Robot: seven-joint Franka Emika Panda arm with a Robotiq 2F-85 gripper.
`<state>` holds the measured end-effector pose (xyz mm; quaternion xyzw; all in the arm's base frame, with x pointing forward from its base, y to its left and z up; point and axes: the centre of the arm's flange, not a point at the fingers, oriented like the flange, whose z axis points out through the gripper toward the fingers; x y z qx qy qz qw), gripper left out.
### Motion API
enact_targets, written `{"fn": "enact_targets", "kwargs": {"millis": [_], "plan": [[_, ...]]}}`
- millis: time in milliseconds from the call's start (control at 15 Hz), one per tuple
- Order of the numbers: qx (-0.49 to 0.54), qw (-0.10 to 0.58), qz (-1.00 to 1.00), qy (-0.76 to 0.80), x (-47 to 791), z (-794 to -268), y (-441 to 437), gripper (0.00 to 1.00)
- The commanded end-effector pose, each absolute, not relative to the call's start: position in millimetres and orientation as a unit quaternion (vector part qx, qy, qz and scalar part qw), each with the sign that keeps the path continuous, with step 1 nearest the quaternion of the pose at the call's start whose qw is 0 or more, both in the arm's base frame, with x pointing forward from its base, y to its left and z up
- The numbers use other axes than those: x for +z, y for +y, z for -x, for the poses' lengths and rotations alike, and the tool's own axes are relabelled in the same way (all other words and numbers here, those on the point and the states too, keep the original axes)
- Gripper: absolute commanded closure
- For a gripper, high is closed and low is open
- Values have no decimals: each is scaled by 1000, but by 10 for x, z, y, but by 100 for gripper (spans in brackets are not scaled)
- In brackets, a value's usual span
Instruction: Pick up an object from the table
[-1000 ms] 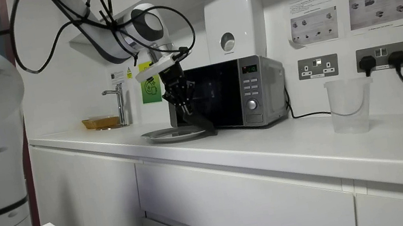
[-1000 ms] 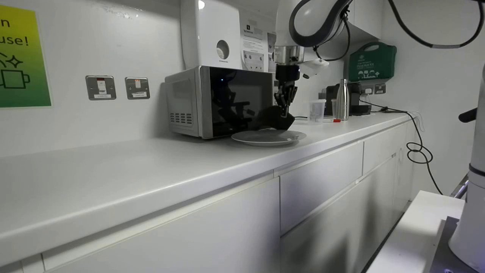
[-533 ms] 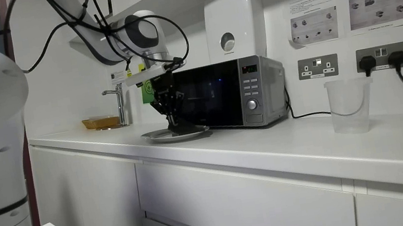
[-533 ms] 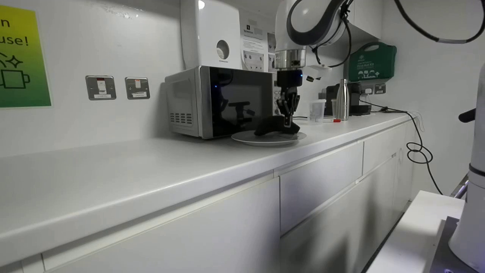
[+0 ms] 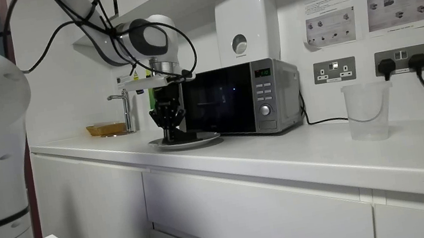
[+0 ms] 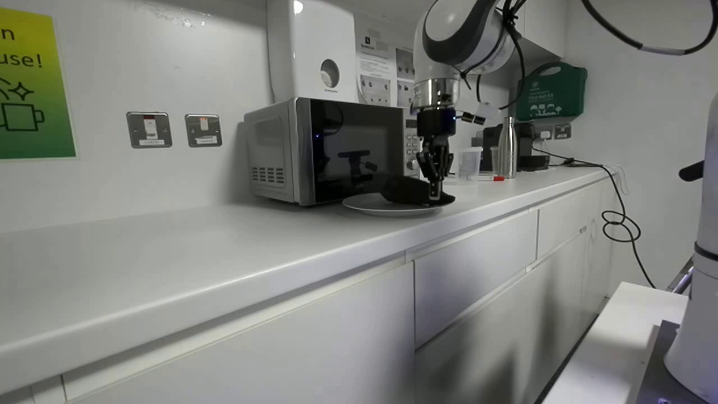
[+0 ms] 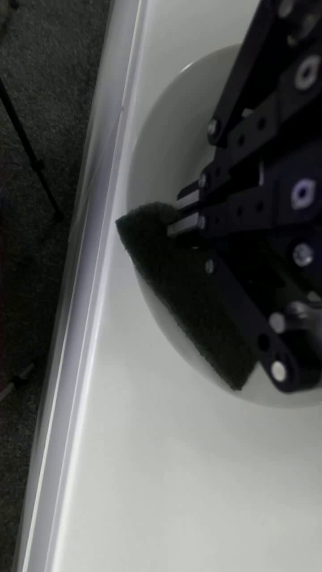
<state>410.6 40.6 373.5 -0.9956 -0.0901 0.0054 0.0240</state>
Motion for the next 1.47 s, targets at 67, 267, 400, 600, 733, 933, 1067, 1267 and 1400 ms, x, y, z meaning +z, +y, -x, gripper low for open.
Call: {"fn": "enact_targets", "kwargs": {"millis": [67, 267, 400, 600, 733, 933, 1067, 1267, 1400], "plan": [[35, 73, 993, -81, 3677, -4061, 345, 99], [40, 80, 993, -79, 3632, -4120, 369, 99], [42, 79, 993, -81, 3605, -4175, 413, 99], [43, 77, 992, -88, 3580, -4263, 507, 99], [46, 78, 991, -95, 3560, -4318, 584, 99], [47, 80, 990, -104, 3562, -4397, 688, 99], [47, 83, 990, -108, 3568, -4451, 760, 99], [46, 87, 988, -116, 3578, -4541, 882, 99], [46, 89, 988, -119, 3586, -4618, 952, 99]]}}
